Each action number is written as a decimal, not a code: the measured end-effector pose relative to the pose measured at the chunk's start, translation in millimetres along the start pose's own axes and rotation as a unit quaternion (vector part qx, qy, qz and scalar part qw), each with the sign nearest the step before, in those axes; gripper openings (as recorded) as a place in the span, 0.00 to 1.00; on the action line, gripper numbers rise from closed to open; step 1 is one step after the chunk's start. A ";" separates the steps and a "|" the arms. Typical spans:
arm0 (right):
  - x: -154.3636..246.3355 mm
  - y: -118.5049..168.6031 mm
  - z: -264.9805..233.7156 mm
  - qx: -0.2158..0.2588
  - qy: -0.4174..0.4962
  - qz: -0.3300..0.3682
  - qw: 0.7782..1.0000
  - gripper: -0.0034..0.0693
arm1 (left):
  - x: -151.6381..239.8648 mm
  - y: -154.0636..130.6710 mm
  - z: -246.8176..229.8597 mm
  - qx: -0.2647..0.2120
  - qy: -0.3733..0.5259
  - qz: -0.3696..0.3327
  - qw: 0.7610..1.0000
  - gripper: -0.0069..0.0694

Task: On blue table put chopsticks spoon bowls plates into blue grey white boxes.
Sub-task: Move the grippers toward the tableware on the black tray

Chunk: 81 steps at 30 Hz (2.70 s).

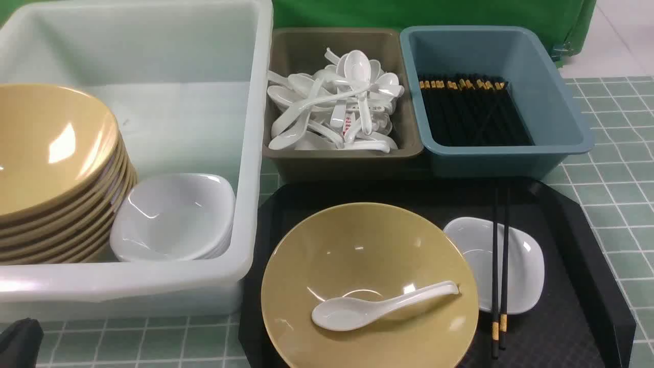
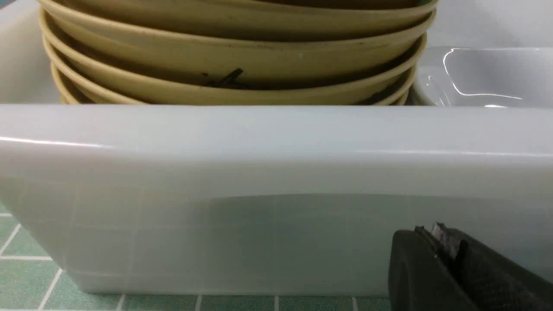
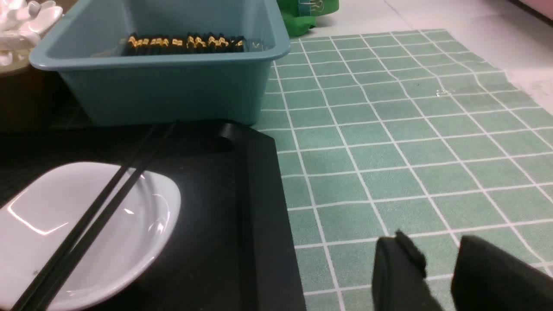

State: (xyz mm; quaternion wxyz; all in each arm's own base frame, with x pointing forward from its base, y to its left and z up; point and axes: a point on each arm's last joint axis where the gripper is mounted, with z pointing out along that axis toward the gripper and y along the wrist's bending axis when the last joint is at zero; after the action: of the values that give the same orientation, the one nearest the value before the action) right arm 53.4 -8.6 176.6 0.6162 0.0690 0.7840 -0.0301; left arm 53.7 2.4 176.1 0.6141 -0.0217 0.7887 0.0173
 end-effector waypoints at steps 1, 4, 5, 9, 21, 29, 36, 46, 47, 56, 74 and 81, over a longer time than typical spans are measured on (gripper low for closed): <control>0.0 0.0 0.0 0.000 0.000 0.000 1.000 0.38 | 0.0 0.0 0.0 0.000 0.000 0.000 1.000 0.07; 0.0 0.0 0.0 0.000 0.000 0.000 1.000 0.38 | 0.0 0.0 0.0 0.000 0.000 0.000 1.000 0.07; 0.0 0.0 0.0 0.000 0.000 0.000 1.000 0.38 | 0.0 0.0 0.0 0.000 0.000 0.000 1.000 0.07; 0.0 0.0 0.0 0.000 0.000 0.000 1.000 0.38 | 0.0 0.0 0.0 0.000 0.000 0.000 1.000 0.07; 0.0 0.0 0.0 0.000 0.000 0.000 1.000 0.38 | 0.0 0.0 0.0 0.000 0.000 0.000 1.000 0.07; 0.0 0.0 0.0 0.000 0.000 0.000 1.000 0.38 | 0.0 0.0 0.0 0.000 0.000 0.000 1.000 0.07; 0.0 0.0 0.0 0.000 0.000 0.000 1.000 0.38 | 0.0 0.0 0.0 0.000 0.000 0.000 1.000 0.07; 0.0 0.0 0.0 0.000 0.000 0.002 1.000 0.38 | 0.0 0.0 0.0 0.000 0.000 0.000 1.000 0.07; -0.2 0.0 0.0 0.000 -0.001 0.003 1.000 0.38 | 0.0 0.0 0.0 0.000 0.000 0.000 1.000 0.07; -0.2 0.0 0.0 0.000 -0.001 0.008 1.000 0.38 | -0.1 0.6 0.0 -0.003 0.000 0.011 1.000 0.07; -0.2 0.0 0.0 0.000 -0.001 0.010 1.000 0.38 | -1.0 -0.2 0.0 0.001 -0.006 -0.004 1.000 0.07; -0.2 0.0 0.0 0.000 -0.001 0.010 1.000 0.38 | -4.6 -2.0 -0.1 0.012 -0.025 -0.044 0.999 0.07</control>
State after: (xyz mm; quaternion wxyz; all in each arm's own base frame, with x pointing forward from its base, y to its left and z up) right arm 53.4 -8.6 176.8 0.6175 0.0763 0.7825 -0.0241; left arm 54.8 0.4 180.6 0.6340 -0.0482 0.7716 -0.0188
